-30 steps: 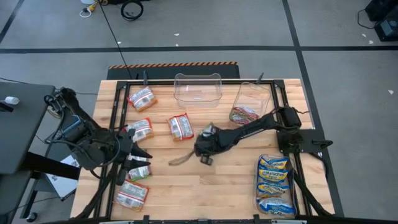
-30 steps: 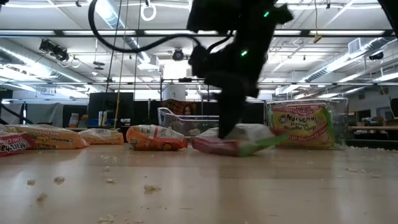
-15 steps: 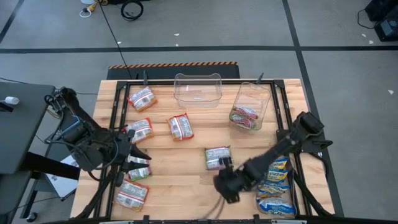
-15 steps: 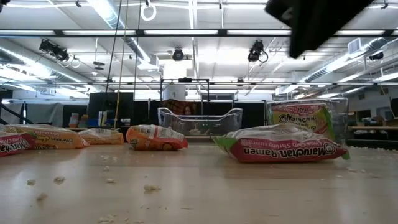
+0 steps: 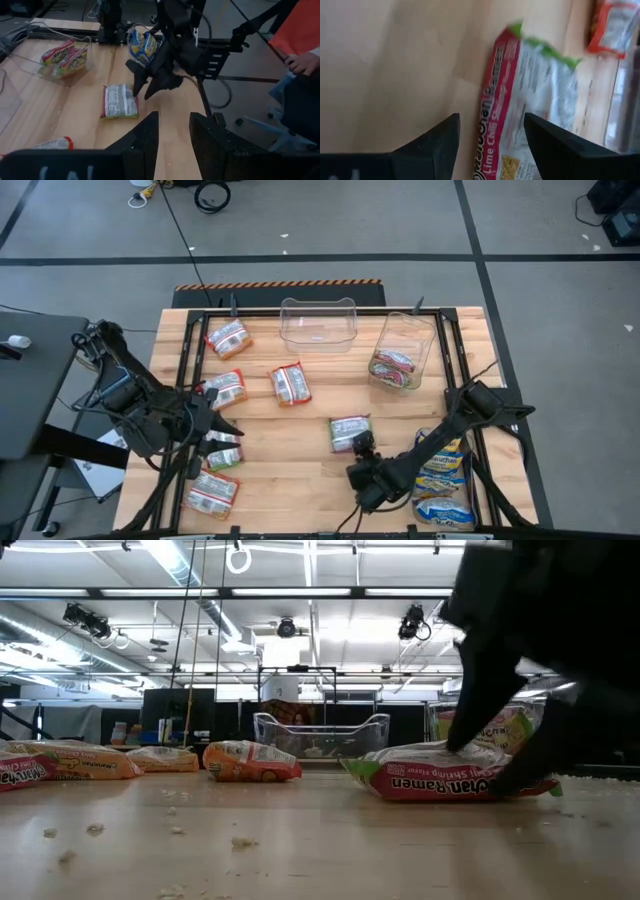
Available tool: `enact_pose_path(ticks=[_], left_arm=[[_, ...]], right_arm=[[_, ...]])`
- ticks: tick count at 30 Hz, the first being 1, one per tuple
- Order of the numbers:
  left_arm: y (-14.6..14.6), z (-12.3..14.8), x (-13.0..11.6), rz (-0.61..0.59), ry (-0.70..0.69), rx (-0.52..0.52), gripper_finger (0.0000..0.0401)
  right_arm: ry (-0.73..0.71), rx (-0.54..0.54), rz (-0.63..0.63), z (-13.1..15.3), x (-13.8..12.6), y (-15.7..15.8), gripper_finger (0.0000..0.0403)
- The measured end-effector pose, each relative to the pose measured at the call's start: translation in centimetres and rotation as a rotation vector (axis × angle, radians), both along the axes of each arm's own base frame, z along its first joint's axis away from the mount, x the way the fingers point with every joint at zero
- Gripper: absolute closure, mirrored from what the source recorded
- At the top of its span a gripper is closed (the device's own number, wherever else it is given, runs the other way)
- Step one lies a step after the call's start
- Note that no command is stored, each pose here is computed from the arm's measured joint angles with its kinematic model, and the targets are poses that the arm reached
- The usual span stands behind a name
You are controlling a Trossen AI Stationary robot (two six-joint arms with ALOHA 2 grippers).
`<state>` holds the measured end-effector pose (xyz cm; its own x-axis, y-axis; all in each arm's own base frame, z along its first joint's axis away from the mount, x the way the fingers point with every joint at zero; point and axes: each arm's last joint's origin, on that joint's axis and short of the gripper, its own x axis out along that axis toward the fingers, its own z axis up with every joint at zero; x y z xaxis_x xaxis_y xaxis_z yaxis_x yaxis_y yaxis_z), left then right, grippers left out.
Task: Sort Maruchan noodles
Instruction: Put the bottom red noodle pack into the top right transparent bin
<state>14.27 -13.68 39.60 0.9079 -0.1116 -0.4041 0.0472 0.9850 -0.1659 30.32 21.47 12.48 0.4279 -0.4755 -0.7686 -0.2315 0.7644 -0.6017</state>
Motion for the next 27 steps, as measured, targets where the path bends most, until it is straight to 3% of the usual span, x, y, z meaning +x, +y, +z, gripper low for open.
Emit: enact_pose_path(ticks=[6, 11, 16, 20, 23, 27], left_arm=[[0.0, 0.0, 0.0, 0.004, -0.001, -0.007, 0.0287], [0.0, 0.0, 0.0, 0.005, -0.002, -0.008, 0.0287], [0.0, 0.0, 0.0, 0.006, -0.003, -0.007, 0.0287], [0.1, 0.0, 0.0, 0.027, -0.011, 0.002, 0.0287], [0.1, 0.1, 0.0, 0.029, -0.013, 0.003, 0.0287], [0.1, 0.1, 0.0, 0.029, -0.014, 0.000, 0.0287]], right_arm=[[0.012, -0.063, -0.030, -1.7, -0.1, -1.1, 0.0184], [0.000, -0.130, -0.044, -1.9, 0.1, -2.1, 0.0215], [0.013, -0.102, -0.105, -2.4, 0.6, -3.6, 0.0277], [0.017, -0.096, -0.166, -2.3, 1.0, -5.0, 0.0359], [-0.010, -0.054, -0.185, -0.4, 1.9, -5.5, 0.0392], [-0.146, 0.093, -0.241, 5.6, 2.6, -6.6, 0.0396]])
